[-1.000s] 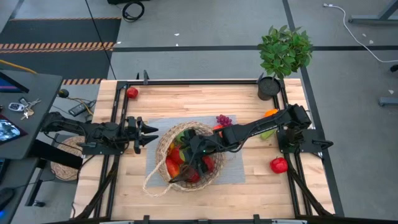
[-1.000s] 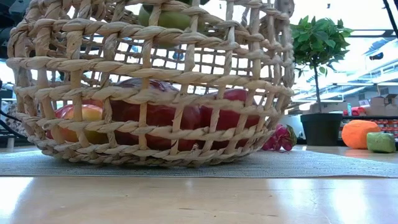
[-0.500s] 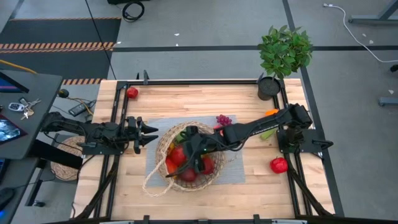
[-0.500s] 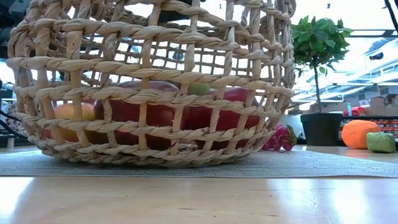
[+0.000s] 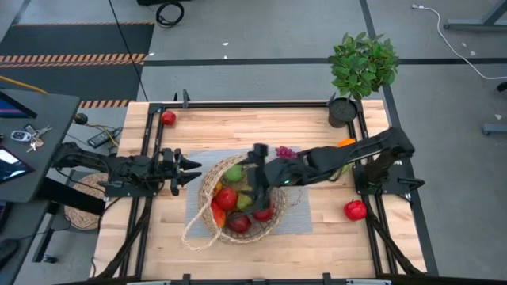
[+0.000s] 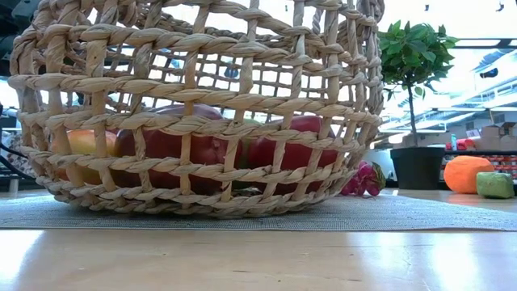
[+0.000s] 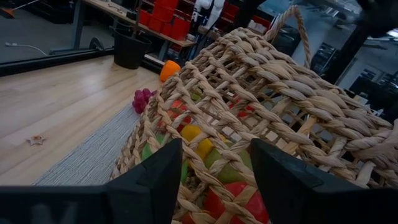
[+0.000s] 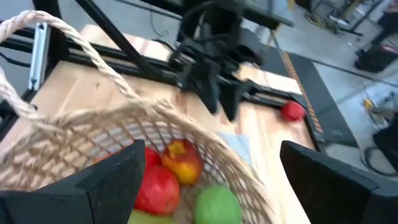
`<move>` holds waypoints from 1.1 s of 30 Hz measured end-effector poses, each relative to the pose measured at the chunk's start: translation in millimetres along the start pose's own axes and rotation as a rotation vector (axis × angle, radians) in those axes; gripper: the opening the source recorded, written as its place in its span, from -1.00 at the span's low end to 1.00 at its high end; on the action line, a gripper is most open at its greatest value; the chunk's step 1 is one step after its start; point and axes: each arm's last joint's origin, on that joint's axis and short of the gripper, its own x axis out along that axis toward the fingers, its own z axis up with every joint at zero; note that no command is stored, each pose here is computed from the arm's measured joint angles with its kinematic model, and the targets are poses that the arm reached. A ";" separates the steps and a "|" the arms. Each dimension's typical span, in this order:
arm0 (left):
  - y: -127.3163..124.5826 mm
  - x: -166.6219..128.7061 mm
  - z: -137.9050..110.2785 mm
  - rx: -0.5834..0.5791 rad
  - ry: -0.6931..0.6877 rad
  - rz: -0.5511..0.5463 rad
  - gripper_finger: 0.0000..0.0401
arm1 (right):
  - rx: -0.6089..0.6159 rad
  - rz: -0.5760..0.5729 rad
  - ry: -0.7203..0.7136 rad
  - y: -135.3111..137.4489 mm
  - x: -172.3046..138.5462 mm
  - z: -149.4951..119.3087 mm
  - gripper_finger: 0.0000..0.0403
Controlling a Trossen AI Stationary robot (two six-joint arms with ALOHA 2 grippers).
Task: Build produce basket
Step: Put the orange into the brown basket
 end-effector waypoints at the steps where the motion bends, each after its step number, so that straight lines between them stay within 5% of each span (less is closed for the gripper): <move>1: 0.0 0.0 0.0 0.000 0.000 0.000 -0.03 | 0.002 -0.013 0.011 -3.3 -8.0 0.5 0.86; 14: 0.0 0.0 0.0 0.000 0.000 0.000 -0.03 | 0.260 -0.122 0.269 -38.2 -105.0 -23.1 0.85; 27: -0.1 0.0 0.0 0.000 0.000 -0.001 -0.02 | 0.417 -0.145 0.409 -10.4 -155.3 -43.4 0.85; 33: 0.0 0.0 0.1 0.000 -0.001 0.000 -0.04 | 0.441 -0.180 0.479 13.6 -154.4 -67.1 0.85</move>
